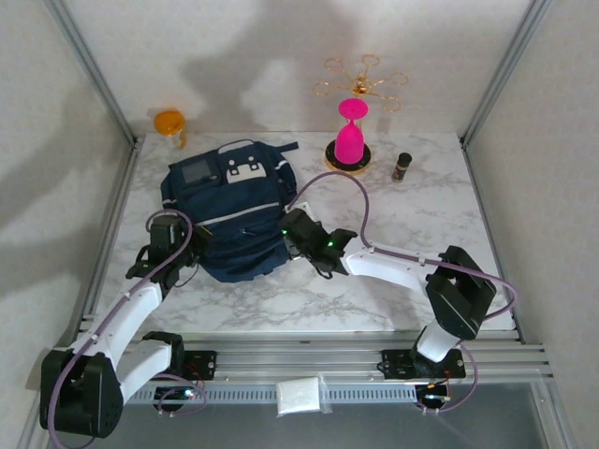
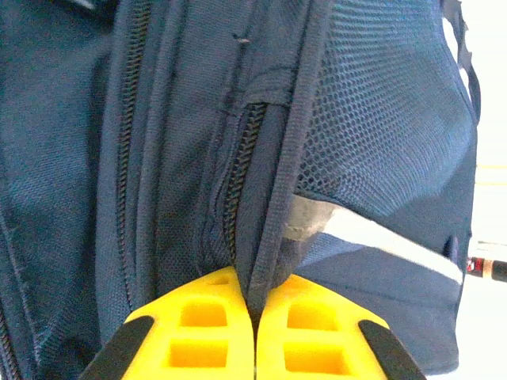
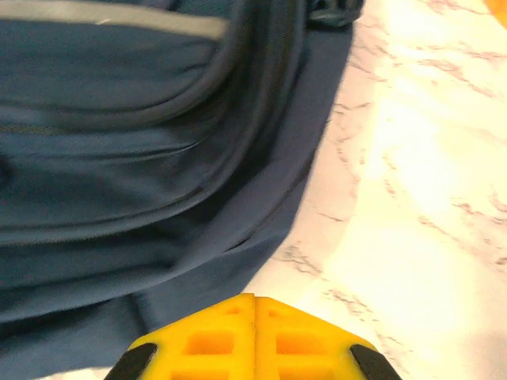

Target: Pack the student bag

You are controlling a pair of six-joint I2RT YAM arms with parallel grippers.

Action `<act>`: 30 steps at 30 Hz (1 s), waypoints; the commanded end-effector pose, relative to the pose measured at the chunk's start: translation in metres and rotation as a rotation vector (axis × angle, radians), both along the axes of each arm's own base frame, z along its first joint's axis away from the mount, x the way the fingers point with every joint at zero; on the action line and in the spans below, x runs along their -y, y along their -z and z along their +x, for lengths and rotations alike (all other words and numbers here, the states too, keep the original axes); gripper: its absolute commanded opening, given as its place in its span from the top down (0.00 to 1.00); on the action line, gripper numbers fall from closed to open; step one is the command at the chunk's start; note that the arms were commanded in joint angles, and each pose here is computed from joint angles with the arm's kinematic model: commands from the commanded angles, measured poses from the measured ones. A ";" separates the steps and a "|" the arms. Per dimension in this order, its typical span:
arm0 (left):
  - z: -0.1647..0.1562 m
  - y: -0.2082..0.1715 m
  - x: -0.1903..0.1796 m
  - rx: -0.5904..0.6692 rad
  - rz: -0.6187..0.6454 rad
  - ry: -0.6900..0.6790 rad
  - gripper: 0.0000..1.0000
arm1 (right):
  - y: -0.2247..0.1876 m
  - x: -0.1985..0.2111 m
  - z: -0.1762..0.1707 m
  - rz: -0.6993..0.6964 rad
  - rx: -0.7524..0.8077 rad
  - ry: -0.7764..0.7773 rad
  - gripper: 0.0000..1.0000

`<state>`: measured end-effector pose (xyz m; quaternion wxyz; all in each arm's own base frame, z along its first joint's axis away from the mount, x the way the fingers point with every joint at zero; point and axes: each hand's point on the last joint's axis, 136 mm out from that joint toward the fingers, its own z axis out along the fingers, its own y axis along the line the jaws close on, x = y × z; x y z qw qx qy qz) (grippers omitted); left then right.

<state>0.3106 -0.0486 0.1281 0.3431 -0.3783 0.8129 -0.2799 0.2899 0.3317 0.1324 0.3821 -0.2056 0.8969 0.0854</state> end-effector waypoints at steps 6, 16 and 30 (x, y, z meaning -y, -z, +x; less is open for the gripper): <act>0.009 -0.043 0.020 0.139 -0.041 0.077 1.00 | -0.026 -0.073 -0.026 0.182 -0.049 -0.289 0.86; 0.013 -0.040 0.018 0.111 -0.034 0.070 1.00 | -0.025 -0.072 -0.016 0.260 0.052 -0.523 0.55; 0.013 -0.041 0.022 0.120 -0.060 0.077 1.00 | -0.021 -0.086 0.002 0.254 0.304 -0.625 0.49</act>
